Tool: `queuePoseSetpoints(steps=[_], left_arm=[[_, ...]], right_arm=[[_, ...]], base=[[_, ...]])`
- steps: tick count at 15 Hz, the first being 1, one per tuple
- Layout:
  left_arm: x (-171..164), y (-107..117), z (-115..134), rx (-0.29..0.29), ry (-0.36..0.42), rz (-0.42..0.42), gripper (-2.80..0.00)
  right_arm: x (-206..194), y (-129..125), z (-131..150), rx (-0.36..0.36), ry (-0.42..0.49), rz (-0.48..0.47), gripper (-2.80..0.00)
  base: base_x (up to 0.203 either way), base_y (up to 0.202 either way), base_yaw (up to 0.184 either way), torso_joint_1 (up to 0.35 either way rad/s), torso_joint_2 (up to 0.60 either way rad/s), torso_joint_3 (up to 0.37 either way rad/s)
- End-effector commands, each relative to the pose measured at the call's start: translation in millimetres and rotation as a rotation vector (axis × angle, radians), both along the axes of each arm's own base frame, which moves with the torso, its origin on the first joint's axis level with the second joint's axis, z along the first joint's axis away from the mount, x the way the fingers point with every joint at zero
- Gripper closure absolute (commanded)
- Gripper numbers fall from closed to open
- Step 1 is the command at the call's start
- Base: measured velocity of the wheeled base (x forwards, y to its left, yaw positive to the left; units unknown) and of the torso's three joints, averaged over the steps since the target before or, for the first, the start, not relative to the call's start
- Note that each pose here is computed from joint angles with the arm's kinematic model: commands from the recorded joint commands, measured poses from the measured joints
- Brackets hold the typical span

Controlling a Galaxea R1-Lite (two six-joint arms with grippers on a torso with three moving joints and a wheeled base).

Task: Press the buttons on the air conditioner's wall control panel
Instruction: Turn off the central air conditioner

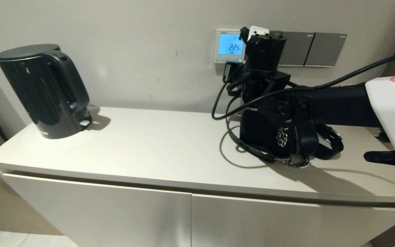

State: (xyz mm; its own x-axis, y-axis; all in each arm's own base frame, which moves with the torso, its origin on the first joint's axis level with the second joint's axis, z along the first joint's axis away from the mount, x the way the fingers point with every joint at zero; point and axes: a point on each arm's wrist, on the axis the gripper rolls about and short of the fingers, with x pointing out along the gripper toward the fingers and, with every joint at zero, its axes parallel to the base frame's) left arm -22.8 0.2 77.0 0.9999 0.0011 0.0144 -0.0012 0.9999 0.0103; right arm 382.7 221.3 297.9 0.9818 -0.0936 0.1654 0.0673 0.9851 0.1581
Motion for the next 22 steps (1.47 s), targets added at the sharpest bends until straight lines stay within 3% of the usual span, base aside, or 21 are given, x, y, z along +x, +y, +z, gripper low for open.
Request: queuePoseSetpoints(steps=[1, 13, 22], left_arm=[[0, 0, 0, 0.000, 0.000, 0.000, 0.00], [0, 0, 0, 0.000, -0.001, 0.000, 0.00], [0, 0, 0, 0.000, 0.000, 0.000, 0.00]], right_arm=[[0, 0, 3, 0.005, -0.010, -0.003, 0.00], [10, 4, -2, -0.010, -0.018, -0.007, 0.00], [-27, -6, 24, 0.003, -0.035, 0.011, 0.00]], base=[[0.000, 0.000, 0.000, 0.000, 0.00, 0.000], [0.000, 0.000, 0.000, 0.000, 0.00, 0.000], [0.000, 0.000, 0.000, 0.000, 0.00, 0.000]])
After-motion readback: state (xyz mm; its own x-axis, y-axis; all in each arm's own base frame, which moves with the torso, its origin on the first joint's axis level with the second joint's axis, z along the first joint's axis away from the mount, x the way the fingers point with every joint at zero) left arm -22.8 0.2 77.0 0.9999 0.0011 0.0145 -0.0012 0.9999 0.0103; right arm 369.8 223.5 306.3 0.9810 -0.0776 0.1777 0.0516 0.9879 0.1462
